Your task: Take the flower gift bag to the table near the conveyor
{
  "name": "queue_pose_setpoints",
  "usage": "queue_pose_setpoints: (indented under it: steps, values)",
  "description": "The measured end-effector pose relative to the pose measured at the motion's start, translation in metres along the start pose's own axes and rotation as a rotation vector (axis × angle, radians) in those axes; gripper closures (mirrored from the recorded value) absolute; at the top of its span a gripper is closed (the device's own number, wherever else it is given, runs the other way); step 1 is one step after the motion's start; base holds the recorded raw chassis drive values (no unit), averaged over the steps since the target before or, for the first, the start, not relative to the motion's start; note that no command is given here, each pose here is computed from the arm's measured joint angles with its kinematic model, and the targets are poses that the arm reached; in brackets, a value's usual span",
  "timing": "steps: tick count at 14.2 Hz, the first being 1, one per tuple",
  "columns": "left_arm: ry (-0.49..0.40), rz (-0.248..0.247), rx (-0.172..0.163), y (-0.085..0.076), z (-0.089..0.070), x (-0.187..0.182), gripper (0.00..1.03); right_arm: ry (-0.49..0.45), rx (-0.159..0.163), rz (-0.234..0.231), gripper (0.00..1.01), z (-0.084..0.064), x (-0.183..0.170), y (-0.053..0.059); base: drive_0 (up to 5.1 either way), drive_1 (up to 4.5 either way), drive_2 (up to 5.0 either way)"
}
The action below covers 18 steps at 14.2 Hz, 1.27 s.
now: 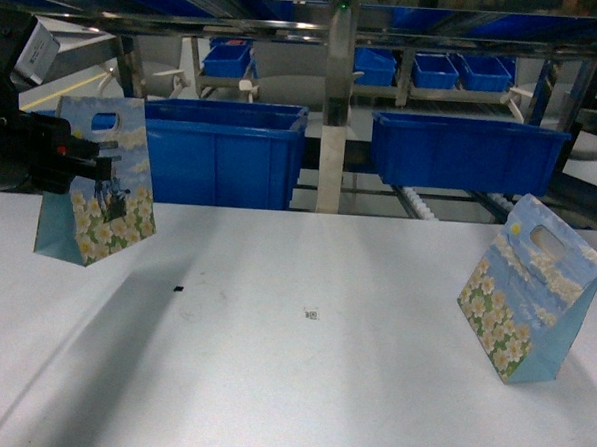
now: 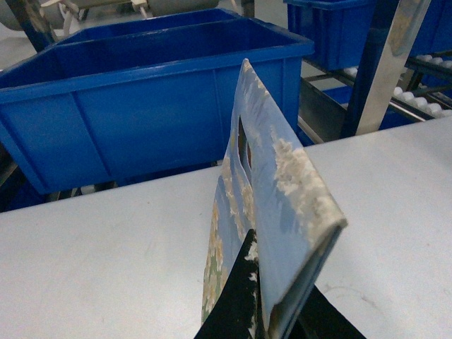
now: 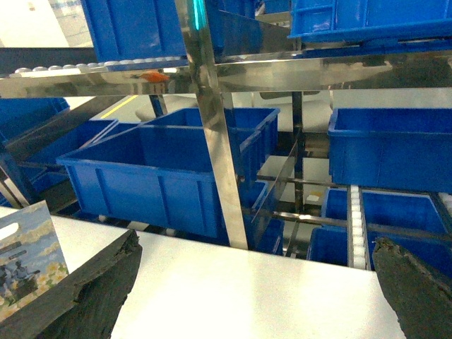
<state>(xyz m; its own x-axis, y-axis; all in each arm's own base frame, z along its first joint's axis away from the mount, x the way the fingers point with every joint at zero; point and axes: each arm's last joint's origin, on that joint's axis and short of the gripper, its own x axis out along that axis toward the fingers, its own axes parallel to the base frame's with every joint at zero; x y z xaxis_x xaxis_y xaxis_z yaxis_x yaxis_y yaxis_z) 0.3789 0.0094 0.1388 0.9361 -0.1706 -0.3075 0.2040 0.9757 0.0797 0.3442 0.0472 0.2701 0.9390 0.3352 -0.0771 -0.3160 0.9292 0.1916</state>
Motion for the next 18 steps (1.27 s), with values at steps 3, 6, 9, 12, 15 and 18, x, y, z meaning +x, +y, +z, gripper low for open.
queue_pose_setpoints:
  steps: [3, 6, 9, 12, 15, 18]
  values:
    - [0.003, -0.001, -0.012, -0.002, -0.004, 0.013, 1.01, 0.000, 0.000, 0.000, 0.03, 0.000, 0.000, 0.000, 0.0, 0.00, 0.0]
    - [0.019, 0.011, -0.018, -0.001, -0.017, 0.021, 1.01, 0.000, 0.000, 0.000, 0.03, 0.000, 0.000, 0.000, 0.0, 0.00, 0.0]
    - [0.070, 0.094, -0.035, 0.017, -0.050, 0.038, 1.01, 0.000, 0.000, 0.000, 0.03, 0.000, 0.000, 0.000, 0.0, 0.00, 0.0]
    - [0.049, 0.092, -0.027, 0.012, -0.046, 0.040, 0.94, 0.000, 0.000, 0.000, 0.03, 0.000, 0.000, 0.000, 0.0, 0.00, 0.0]
    - [0.042, 0.093, -0.026, 0.013, -0.045, 0.041, 0.83, 0.000, 0.000, 0.000, 0.03, 0.000, 0.000, 0.000, 0.0, 0.00, 0.0]
    - [0.036, 0.081, -0.025, 0.012, -0.044, 0.041, 0.68, 0.000, 0.000, 0.000, 0.03, 0.000, 0.000, 0.000, 0.0, 0.00, 0.0]
